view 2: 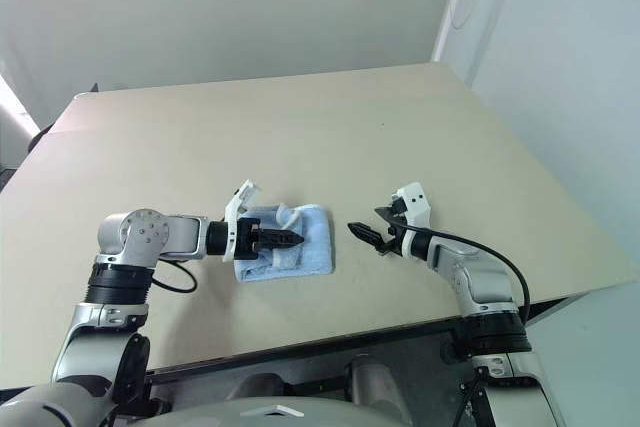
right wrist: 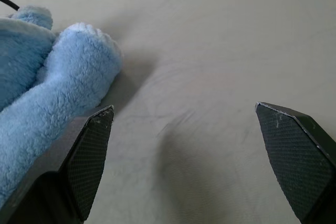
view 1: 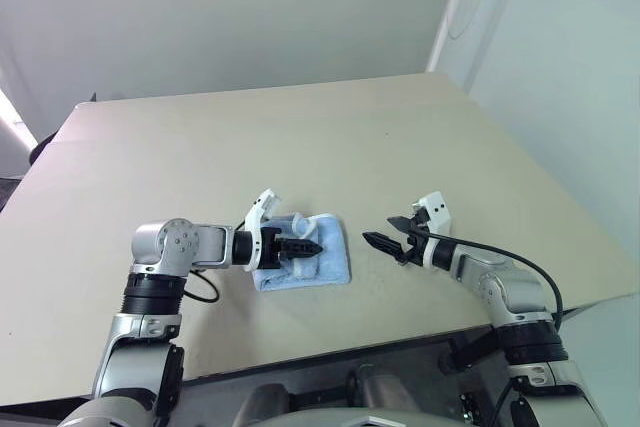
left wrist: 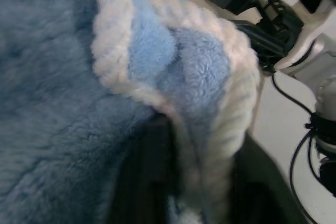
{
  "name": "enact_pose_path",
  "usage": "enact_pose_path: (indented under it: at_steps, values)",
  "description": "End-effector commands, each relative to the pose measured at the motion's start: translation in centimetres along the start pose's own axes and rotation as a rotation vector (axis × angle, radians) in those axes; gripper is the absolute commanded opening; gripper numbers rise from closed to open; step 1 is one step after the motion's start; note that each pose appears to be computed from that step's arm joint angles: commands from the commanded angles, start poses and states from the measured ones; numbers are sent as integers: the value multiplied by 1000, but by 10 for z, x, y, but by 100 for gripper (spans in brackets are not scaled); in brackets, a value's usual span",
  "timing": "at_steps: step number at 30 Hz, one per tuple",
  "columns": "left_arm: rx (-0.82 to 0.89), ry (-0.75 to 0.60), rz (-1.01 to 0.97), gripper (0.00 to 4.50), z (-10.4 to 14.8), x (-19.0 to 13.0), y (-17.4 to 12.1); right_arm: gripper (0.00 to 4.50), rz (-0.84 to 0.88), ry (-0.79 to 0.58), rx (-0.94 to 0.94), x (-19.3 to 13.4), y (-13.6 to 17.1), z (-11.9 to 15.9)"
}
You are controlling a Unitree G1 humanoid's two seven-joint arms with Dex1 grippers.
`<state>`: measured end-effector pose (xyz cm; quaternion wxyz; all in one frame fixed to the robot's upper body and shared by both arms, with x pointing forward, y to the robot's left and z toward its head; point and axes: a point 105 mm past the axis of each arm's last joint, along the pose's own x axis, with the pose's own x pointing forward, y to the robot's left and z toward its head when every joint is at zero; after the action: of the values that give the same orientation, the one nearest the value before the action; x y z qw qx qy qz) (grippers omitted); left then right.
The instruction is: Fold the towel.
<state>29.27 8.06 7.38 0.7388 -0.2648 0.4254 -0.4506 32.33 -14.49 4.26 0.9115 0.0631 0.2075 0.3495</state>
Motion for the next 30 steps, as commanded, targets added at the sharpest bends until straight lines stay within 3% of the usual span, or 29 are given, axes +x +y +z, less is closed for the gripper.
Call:
enact_pose_path:
  at_steps: [1, 5, 6, 11, 16, 20, 25, 30]
  values:
    - [49, -31, -66, 288, 13, 3, -17, 450, 3, -55, -33, 0, 2, 19]
    - [80, -49, -171, 432, 14, 1, -34, 450, 1, -48, -34, -1, 1, 17]
    - [89, -62, -213, 448, 15, -2, -41, 450, 0, -46, -34, -1, 1, 17]
    - [223, -122, -302, 448, 18, -20, -63, 450, -6, -28, -29, 1, 0, 12]
    - [439, -235, -127, 448, 34, -34, -48, 450, -4, -25, -37, 2, 2, 11]
    - [637, -252, 9, 448, 34, -42, -25, 450, -14, -27, -58, 3, 0, 11]
    - [912, -215, 98, 448, 16, -22, 2, 450, -40, -29, -98, 6, -2, 12]
    - [975, -189, 123, 448, -1, 11, 26, 450, -62, -32, -124, 5, -5, 13]
